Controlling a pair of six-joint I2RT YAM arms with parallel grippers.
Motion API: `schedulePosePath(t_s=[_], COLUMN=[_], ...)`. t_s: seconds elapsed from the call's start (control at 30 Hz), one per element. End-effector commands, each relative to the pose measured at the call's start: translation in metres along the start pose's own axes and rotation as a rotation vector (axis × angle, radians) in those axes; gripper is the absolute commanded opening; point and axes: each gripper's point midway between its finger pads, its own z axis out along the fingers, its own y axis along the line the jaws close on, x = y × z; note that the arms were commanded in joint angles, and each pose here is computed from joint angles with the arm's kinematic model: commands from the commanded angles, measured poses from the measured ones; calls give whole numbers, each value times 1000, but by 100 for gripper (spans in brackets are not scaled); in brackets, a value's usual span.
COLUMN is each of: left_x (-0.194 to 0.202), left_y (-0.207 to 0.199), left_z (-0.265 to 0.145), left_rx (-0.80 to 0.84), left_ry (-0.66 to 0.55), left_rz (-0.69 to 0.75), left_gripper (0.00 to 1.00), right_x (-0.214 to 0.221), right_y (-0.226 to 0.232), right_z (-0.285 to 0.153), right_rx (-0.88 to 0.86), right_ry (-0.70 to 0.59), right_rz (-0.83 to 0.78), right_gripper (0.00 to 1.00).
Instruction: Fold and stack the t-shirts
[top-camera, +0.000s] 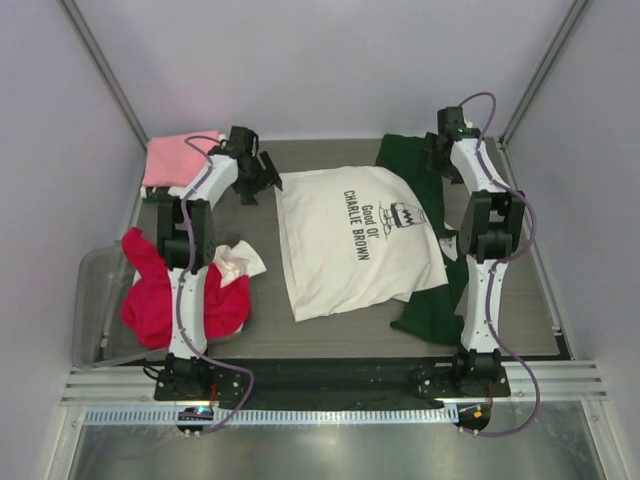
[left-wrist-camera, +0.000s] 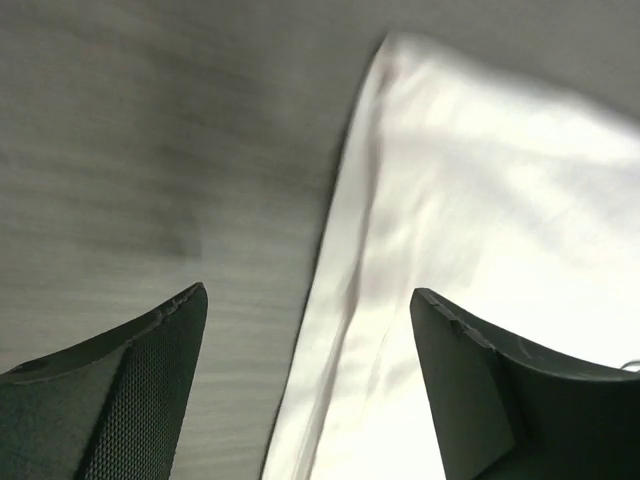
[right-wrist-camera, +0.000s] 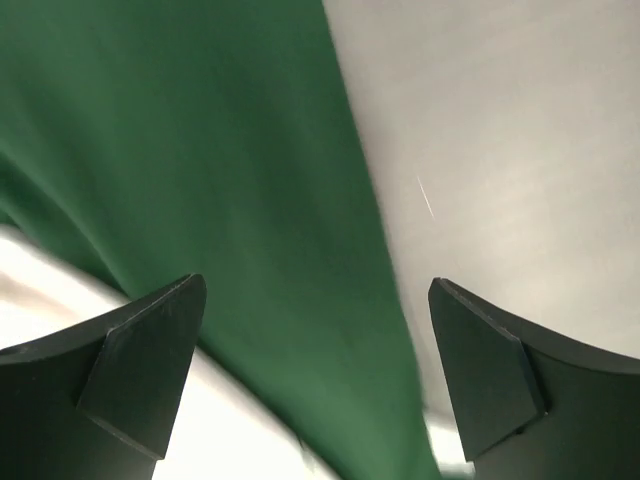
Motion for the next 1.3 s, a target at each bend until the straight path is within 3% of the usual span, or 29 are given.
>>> schedulePosePath(t_s=[0.0,0.13,0.3,0.47,0.53,0.93,1.03,1.1,1.17,1.27], left_x=[-3,30,99,167,192,280,295,300,304,307], left_y=[-44,-43,-46,-32,-17,28,40,45,52,60], left_z=[-64,-78,-103,-112,-118,-106,-98,-95,-94,-96], left_rx=[141,115,86,62,79,71,61,58,50,39], left_ry=[-64,-57,-24,33,72,199,228,238,242,235], left_rz=[57,91,165,195,183,161,145,137,131,133], left_gripper=[85,87,87,83,76,71,62,37,23,17], right_x=[-94,-53,4,47,62,113,121,124,130,139], right_y=[-11,-18,-45,-58,-56,-63,-65,-64,-63,-61], right_z=[-148,-135,-116,-111,-103,-72,-67,-64,-61,-56], right_rx=[-83,-86,-59,-66,-82,-54,-47,-49,-59,-70], right_ry=[-370,-268,-110,-17,27,168,188,195,209,228], right_rz=[74,68,122,132,109,88,82,82,82,83], right_gripper=[100,100,97,86,79,61,56,53,50,47])
